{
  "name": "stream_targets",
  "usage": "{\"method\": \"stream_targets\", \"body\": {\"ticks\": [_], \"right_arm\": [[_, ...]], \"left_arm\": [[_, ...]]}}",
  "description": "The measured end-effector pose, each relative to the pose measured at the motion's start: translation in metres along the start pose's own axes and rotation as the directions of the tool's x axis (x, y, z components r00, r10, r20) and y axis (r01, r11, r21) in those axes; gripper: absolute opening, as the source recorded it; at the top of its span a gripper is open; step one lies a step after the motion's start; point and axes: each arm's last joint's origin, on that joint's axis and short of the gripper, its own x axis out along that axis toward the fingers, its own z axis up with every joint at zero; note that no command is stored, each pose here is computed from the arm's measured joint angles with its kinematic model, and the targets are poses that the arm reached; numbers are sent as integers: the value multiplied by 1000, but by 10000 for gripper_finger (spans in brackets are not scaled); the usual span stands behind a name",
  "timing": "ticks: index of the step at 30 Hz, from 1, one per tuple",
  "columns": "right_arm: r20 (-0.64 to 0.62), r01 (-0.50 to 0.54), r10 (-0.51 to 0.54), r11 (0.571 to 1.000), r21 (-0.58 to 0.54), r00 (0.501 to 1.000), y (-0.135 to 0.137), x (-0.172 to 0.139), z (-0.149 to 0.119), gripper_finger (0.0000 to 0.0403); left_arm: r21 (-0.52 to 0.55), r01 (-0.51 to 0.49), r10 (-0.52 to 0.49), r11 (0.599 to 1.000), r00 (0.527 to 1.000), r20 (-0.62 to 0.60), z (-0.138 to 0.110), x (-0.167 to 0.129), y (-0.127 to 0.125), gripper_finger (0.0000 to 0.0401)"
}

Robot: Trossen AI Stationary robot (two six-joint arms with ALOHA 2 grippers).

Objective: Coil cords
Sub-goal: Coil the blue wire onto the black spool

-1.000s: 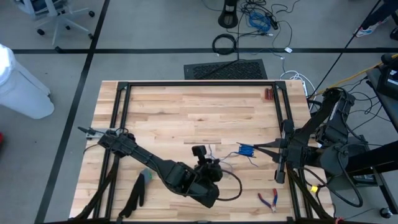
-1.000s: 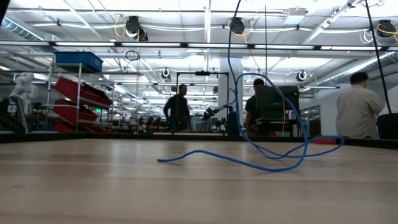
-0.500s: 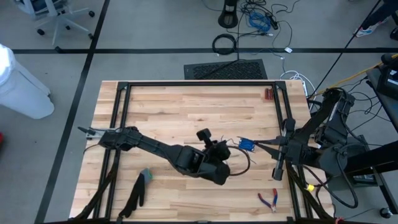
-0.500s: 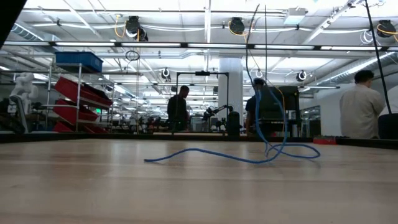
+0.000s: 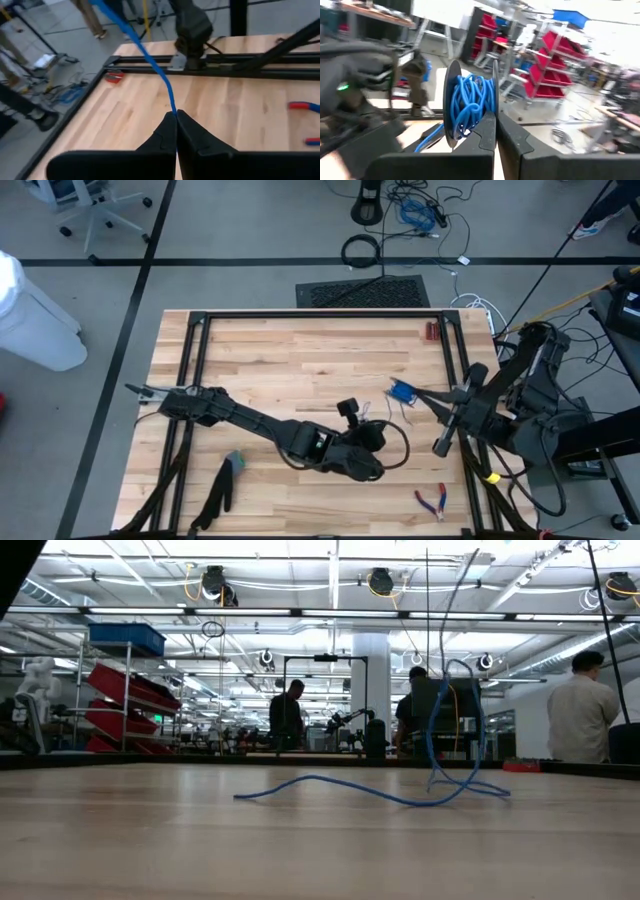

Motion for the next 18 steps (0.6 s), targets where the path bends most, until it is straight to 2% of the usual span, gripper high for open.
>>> {"method": "stream_targets", "body": {"ticks": [5,13,18], "right_arm": [[-2,37,-37,999,-9,999,-1,0,-2,0],[-16,118,-118,993,-21,993,4,13,-5,0],[-28,155,-156,987,-46,987,10,24,-9,0]], "left_arm": [[-10,60,-60,998,998,18,3,0,-3,0],[8,138,-137,990,979,154,18,-8,-11,0],[23,120,-122,992,977,177,21,-5,-7,0]]}}
